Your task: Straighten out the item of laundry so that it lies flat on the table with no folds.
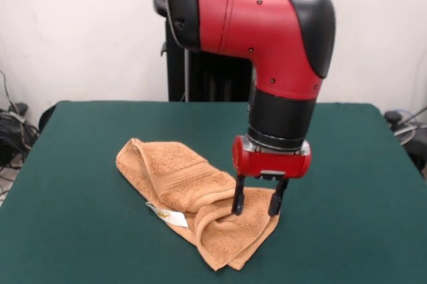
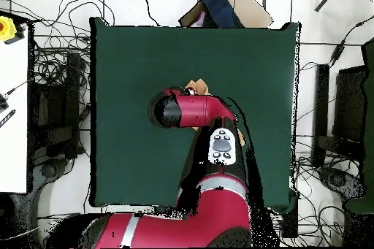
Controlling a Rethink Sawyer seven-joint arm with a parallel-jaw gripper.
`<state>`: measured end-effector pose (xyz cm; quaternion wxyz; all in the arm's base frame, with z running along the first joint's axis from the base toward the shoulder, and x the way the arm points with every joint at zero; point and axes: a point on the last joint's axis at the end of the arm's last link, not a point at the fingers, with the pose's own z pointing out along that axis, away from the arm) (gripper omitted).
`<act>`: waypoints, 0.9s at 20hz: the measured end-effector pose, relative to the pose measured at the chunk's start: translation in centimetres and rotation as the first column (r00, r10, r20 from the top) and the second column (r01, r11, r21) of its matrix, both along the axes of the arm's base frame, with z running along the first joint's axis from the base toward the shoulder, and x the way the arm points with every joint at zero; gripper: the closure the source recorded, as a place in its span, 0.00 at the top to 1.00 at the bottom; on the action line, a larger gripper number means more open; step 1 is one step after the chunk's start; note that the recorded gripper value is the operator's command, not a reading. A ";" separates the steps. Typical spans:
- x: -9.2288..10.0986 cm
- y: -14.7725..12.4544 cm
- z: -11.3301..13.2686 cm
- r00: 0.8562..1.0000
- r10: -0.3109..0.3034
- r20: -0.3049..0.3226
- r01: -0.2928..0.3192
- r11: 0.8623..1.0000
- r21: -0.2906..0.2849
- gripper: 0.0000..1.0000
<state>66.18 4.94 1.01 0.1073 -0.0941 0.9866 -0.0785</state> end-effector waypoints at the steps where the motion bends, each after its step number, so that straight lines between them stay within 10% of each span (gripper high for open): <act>1: 0.0 0.0 0.1 1.000 0.002 0.001 -0.002 1.000 -0.006 1.00; 18: 0.2 -3.6 0.2 0.992 0.030 0.125 -0.014 0.992 -0.122 1.00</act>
